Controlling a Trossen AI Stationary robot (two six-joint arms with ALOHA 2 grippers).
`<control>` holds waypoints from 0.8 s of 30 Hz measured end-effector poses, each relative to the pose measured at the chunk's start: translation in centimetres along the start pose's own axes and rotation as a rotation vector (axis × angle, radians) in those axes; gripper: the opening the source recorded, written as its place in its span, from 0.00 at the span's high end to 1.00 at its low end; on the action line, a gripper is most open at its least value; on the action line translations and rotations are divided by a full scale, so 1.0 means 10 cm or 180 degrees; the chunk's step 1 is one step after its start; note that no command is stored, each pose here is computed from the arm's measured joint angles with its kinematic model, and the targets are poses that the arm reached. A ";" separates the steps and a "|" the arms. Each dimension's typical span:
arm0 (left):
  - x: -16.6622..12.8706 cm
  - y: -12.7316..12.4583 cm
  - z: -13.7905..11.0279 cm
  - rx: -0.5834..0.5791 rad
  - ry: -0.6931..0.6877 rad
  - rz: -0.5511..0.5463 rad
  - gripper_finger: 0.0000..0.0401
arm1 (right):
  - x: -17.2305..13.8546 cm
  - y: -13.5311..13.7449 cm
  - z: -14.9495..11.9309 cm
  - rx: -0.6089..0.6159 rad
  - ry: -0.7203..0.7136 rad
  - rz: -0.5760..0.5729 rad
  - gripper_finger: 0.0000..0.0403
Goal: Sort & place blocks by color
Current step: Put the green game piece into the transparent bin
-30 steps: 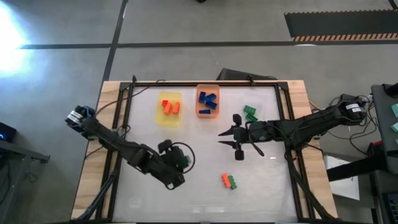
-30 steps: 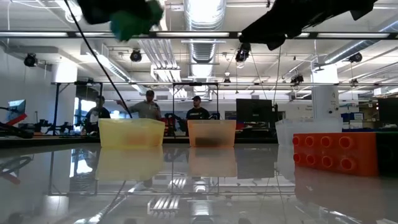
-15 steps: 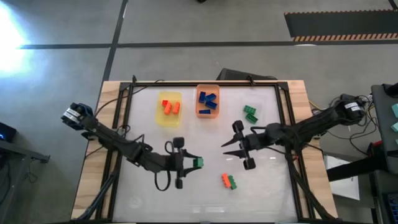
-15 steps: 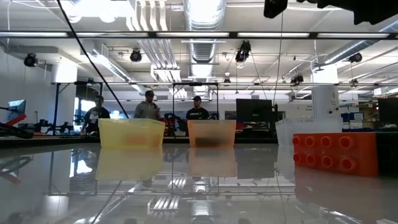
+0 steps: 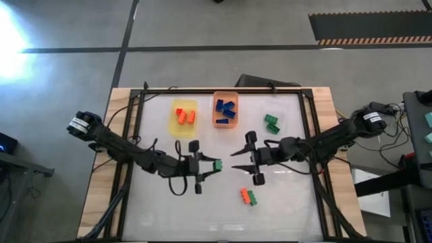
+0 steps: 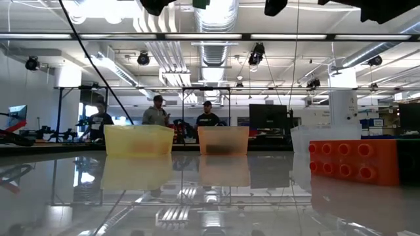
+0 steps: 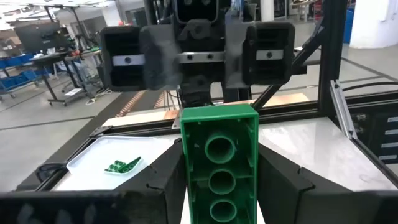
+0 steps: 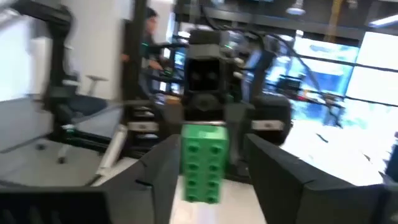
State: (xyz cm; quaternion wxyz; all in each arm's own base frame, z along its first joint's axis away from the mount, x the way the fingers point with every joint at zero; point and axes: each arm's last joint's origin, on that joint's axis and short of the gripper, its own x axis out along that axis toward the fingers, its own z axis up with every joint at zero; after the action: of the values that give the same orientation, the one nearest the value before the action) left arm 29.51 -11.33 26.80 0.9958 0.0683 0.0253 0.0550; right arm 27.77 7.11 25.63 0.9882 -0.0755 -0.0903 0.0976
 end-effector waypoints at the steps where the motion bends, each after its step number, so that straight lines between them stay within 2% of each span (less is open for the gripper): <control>1: 0.00 0.00 0.00 0.0000 0.0000 0.0000 0.66 | 0.02 0.00 -0.01 -0.0004 0.0030 -0.0068 0.56; 4: 0.00 0.00 0.00 -0.0006 -0.0020 0.0005 0.66 | 0.08 -0.02 0.00 0.0030 0.0081 -0.0219 0.47; 8: 0.02 0.04 0.02 -0.0018 -0.0062 0.0047 0.66 | 0.21 -0.01 0.00 0.0059 0.0086 -0.0215 0.37; 14: 0.04 0.08 0.03 -0.0028 -0.0083 0.0090 0.66 | 0.40 -0.05 -0.03 0.0080 0.0144 -0.0246 0.28; 19: 0.04 0.07 0.03 0.0019 -0.0113 0.0047 0.66 | 0.46 -0.11 -0.05 0.0146 0.0159 -0.0292 0.28; 24: 0.05 0.07 0.04 0.0024 -0.0139 0.0037 0.66 | 0.47 -0.12 -0.04 0.0131 0.0179 -0.0214 0.35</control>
State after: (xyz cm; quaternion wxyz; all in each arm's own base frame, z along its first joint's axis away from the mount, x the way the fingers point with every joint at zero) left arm 29.90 -10.59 27.27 0.9955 0.0734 0.0033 0.0592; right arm 32.61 6.90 26.19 0.9945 -0.0547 -0.0630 0.0640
